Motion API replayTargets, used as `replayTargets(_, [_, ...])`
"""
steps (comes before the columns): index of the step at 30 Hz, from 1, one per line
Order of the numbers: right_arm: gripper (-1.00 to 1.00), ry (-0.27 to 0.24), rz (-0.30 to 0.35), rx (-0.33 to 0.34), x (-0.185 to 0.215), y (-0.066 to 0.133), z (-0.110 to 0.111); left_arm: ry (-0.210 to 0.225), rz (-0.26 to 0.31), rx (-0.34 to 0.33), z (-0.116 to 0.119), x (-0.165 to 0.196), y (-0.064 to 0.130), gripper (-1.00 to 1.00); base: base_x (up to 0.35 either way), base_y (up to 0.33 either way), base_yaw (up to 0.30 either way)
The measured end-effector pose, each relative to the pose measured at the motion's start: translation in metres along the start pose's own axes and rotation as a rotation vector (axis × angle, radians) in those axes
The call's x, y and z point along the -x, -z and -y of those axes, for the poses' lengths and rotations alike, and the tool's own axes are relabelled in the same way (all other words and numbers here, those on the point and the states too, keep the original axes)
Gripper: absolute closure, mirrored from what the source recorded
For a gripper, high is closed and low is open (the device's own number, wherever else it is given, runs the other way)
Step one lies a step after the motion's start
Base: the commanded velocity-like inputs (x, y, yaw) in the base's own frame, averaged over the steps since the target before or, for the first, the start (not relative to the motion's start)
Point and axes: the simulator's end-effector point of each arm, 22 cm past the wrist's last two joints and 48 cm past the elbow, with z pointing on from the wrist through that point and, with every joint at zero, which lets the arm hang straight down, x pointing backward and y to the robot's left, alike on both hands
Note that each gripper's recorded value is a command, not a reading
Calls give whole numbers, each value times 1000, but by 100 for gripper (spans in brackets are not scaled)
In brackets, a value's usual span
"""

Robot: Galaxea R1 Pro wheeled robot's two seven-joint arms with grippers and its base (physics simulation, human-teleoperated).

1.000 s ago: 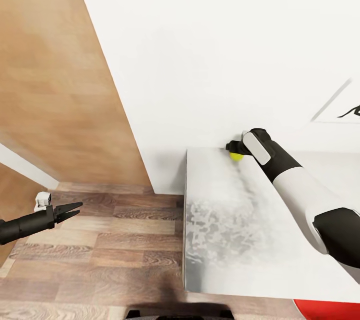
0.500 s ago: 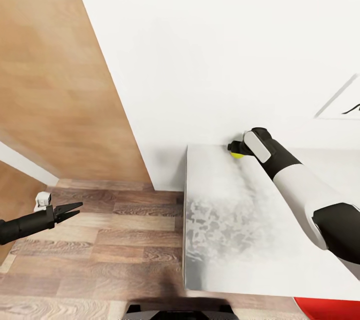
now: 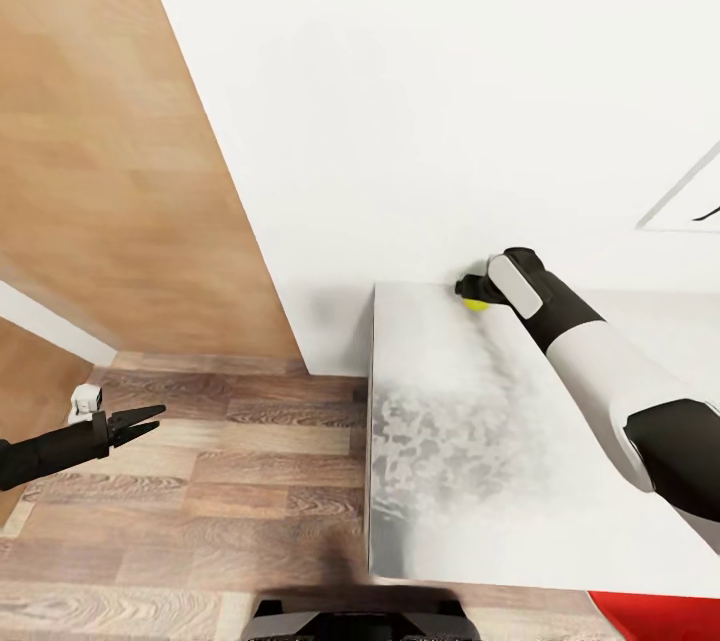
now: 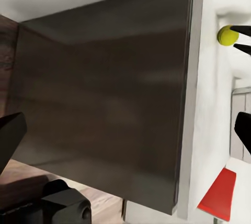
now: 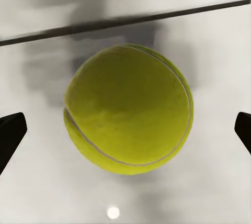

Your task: Put all the toys in the child's room - the three board games (two on the bed and one on the table), the two jigsaw puzzles on the table, and the tennis ball on the table - inside the toy box on the table in the child's room.

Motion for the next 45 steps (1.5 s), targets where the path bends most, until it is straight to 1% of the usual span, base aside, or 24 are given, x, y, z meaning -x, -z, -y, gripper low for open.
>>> replayTargets(15, [-100, 1, -16, -4, -7, -12, 0, 15, -11, 9, -9, -5, -4, -100, 0, 0, 0])
replayTargets(33, [-100, 2, -13, -6, -5, -12, 1, 16, -12, 10, -10, -5, -4, -100, 0, 0, 0])
replayTargets(45, [-100, 0, 12, 0, 15, -2, -2, 19, -12, 9, -11, -7, -8, -100, 0, 0, 0])
